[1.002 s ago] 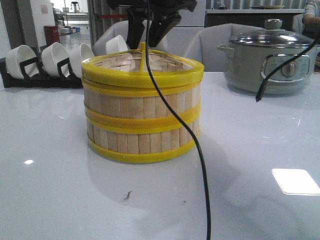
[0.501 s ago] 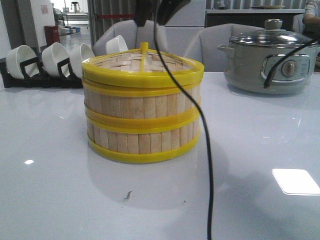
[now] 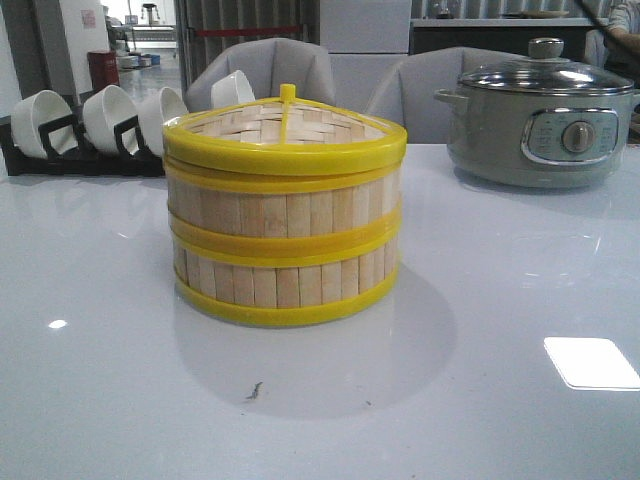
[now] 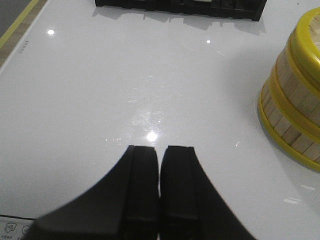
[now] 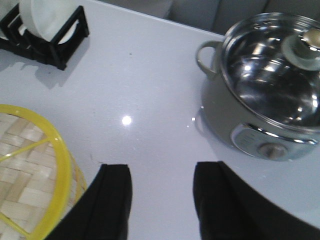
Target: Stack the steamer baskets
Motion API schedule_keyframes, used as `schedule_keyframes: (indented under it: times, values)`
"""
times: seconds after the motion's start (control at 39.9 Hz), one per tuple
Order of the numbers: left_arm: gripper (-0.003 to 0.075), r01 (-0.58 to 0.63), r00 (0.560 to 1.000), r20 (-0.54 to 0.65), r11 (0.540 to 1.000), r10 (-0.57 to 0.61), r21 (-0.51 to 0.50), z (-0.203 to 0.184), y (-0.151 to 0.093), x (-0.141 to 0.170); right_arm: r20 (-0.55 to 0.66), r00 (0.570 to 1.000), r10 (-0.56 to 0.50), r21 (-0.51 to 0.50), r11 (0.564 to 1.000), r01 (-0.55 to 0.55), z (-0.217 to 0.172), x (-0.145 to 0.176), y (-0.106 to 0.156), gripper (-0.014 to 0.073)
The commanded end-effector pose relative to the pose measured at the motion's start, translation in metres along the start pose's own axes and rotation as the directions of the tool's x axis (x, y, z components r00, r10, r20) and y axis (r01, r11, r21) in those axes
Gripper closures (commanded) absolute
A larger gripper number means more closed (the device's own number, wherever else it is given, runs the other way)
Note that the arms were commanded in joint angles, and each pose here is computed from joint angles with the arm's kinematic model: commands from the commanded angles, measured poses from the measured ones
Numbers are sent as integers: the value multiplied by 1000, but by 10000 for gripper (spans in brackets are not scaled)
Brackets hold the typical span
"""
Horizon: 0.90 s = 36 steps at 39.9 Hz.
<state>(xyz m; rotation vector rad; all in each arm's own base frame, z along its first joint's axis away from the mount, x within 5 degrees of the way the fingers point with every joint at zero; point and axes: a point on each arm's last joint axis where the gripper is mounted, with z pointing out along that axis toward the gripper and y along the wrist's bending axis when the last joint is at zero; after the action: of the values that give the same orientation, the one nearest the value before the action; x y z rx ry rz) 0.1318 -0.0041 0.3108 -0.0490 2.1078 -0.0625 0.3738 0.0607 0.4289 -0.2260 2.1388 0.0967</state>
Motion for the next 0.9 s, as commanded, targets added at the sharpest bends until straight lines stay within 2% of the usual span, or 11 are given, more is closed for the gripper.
schedule_keyframes:
  times: [0.0,0.13,0.28,0.63,0.88]
  values:
    - [635,5,994,105,1000,-6,15,-6,-2,-15,197,980,11,71,997,-25,-50,-1,-20,192]
    - [635,5,994,105,1000,-6,15,-6,-2,-15,235,971,35,140,988,-70,-74,39,-39,192]
    - [635,5,994,105,1000,-6,15,-6,-2,-15,295,954,46,205,973,-110,-102,91,-47,192]
    - [635,5,994,105,1000,-6,15,-6,-2,-15,424,906,18,248,959,-135,-142,191,-30,195]
    - [635,5,994,105,1000,-6,15,-6,-2,-15,481,877,-1,253,958,-137,-153,242,-19,277]
